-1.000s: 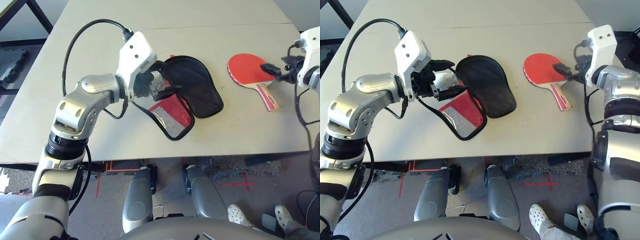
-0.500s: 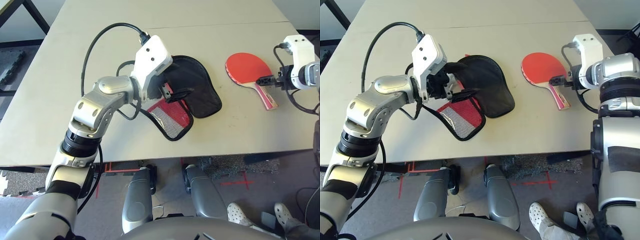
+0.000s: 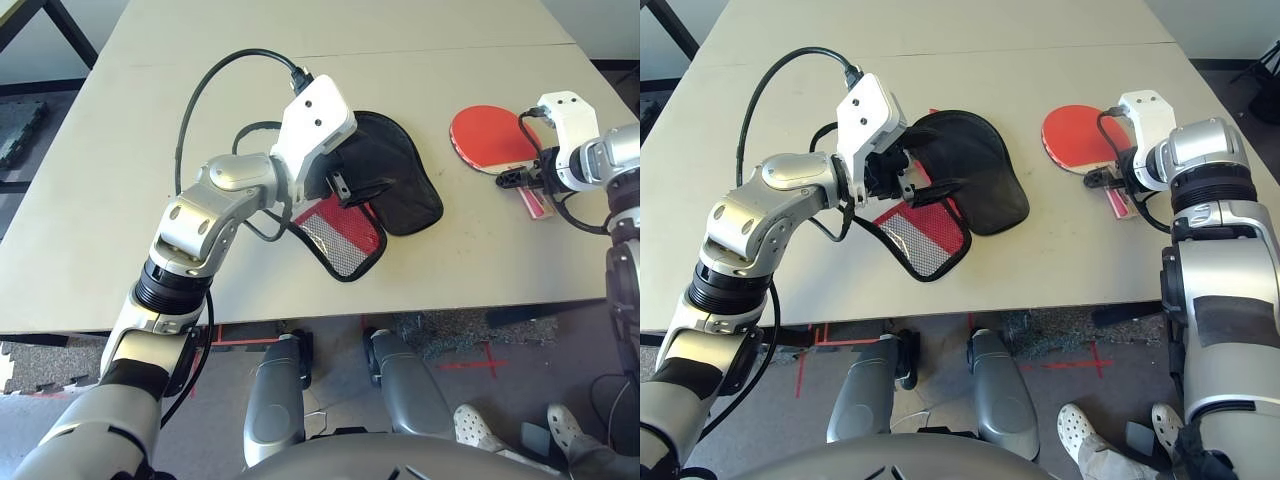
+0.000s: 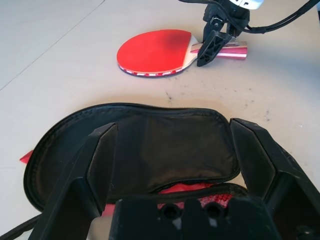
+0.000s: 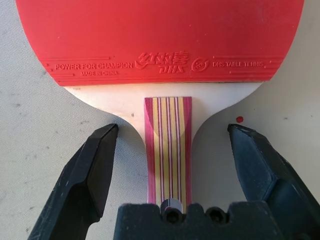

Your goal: Store the ping-pong paddle in its case and zip it.

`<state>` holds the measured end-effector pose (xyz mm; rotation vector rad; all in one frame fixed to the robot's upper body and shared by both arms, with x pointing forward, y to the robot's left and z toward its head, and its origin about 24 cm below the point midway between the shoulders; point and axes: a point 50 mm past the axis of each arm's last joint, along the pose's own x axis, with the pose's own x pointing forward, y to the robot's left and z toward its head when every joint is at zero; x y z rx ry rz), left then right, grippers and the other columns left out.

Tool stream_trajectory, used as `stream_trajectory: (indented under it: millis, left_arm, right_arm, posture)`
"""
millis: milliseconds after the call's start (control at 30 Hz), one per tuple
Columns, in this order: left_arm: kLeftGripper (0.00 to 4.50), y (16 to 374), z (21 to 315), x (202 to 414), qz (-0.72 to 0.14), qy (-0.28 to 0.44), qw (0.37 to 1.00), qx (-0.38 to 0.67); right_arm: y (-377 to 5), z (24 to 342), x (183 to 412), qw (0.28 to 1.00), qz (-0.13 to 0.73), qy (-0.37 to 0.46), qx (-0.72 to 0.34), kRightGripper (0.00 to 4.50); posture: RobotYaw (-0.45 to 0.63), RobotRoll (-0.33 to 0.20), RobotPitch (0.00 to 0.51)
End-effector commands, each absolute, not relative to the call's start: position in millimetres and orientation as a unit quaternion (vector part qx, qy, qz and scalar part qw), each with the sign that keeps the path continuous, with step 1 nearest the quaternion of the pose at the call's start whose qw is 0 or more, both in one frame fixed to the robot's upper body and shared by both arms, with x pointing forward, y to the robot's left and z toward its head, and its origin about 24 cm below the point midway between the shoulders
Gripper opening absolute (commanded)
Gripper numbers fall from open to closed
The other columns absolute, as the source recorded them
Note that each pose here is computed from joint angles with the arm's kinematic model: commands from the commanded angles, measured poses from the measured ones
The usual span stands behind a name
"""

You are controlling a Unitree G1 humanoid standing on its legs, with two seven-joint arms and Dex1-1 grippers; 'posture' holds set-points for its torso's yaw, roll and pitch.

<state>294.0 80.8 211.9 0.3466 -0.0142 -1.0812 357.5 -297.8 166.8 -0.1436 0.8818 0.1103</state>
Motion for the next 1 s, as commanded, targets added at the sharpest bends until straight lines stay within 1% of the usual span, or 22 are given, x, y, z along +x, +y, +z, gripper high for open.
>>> stream_trajectory:
  millis: [33,67,233,300,467,633,833,1000]
  left_arm:
    - [4.5,78.4,208.7,293.2,-0.514,-0.005,0.84,0.174]
    - [4.5,78.4,208.2,293.3,-0.514,-0.005,0.84,0.175]
    - [4.5,79.3,207.7,294.4,-0.512,-0.004,0.841,0.176]
    - [4.5,80.4,207.2,294.8,-0.511,-0.003,0.841,0.177]
    - [4.5,81.3,205.8,295.7,-0.509,-0.002,0.842,0.18]
    - [4.5,82.9,205.7,295.9,-0.501,-0.002,0.846,0.182]
    - [4.5,86.2,205.6,295.7,-0.496,0.001,0.848,0.186]
    - [4.5,88.2,205.4,295.3,-0.492,0.002,0.85,0.188]
  right_arm:
    - [-300.9,149.7,350.7,0.887,0.042,0.455,-0.073,3.36]
    - [-300.2,151.1,351.0,0.888,0.043,0.451,-0.074,2.96]
    - [-296.1,164.5,353.9,0.901,0.055,0.42,-0.09,1.33]
    - [-292.3,170.4,355.4,0.906,0.063,0.407,-0.095,1.29]
    - [-264.0,190.6,361.1,0.927,0.12,0.336,-0.112,1.29]
    - [-222.7,198.7,358.7,0.936,0.167,0.291,-0.105,1.22]
    - [-175.3,194.5,349.5,0.936,0.207,0.259,-0.118,1.21]
    - [-148.4,184.3,338.7,0.933,0.225,0.249,-0.131,1.21]
  posture:
    - [0.01,0.0,0.226]
    - [0.01,0.0,0.226]
    - [0.01,0.0,0.225]
    - [0.01,0.0,0.224]
    - [0.02,0.0,0.222]
    - [0.03,0.0,0.221]
    - [0.05,0.0,0.223]
    - [0.06,0.0,0.223]
